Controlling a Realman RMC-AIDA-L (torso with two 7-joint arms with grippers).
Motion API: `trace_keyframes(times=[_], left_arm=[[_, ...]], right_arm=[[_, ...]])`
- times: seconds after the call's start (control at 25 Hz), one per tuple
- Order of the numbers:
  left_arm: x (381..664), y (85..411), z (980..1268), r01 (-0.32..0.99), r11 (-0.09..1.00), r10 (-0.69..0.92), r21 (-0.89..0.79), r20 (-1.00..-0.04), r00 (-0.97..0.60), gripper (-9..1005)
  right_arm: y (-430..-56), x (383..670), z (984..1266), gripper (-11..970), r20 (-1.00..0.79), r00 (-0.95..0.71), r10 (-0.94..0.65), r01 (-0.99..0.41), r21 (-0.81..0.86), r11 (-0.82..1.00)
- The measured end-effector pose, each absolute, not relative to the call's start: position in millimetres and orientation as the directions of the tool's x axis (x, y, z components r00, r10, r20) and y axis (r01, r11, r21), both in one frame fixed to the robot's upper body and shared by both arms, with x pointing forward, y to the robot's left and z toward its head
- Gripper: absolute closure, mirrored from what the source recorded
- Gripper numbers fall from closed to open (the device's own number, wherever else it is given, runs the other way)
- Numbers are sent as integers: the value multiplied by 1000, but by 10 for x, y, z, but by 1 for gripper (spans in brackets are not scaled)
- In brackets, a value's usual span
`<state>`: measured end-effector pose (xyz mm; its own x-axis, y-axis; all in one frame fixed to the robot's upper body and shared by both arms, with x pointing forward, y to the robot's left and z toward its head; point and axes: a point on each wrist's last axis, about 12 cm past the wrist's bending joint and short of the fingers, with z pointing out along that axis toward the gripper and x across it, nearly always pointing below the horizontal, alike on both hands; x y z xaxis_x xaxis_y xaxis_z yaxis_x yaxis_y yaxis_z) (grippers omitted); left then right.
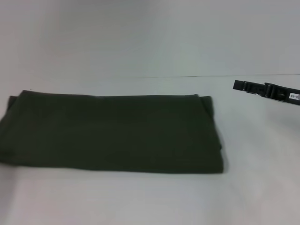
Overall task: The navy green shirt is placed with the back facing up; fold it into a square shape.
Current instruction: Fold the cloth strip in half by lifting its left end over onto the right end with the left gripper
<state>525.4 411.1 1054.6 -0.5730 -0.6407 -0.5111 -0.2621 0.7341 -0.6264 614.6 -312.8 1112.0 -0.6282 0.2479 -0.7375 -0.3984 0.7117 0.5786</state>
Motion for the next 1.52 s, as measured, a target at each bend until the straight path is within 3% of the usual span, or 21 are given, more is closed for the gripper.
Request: trace_keyframes(times=[0.32,0.6,0.84,1.08,1.2,1.4,1.52], left_arm=[[4981,4372,10545,-320,725,-671,-610,-520,-529,961],[4929,4469,10555,-343,735,-666,-585,-528,-528,961],[5081,4297,10709,-217,715,-647,-664,-513,-564,961],[5468,3546,11105,176,563,-553,-807,-527,-646,962],[5771,2921,11315,344,459,-464,-819,-551,-694,962],[6071,1979,11327,418,325,-358,-848,-520,-776,962],[6113,1436,11113,382,308,-323,-871,-473,-820,961]], right_arm=[[-3065,6198,11113,179,-738,-626,253,-390,577,718],[-3059,6204,11119,177,-738,-626,253,-391,577,717],[-3115,6165,11093,176,-735,-628,257,-382,579,720],[-3386,6012,11044,174,-731,-615,294,-342,584,736],[-3638,5873,11055,173,-732,-600,321,-320,588,743],[-4089,5593,11107,172,-747,-570,341,-286,570,771],[-4285,5464,11148,171,-761,-559,329,-274,545,793]])
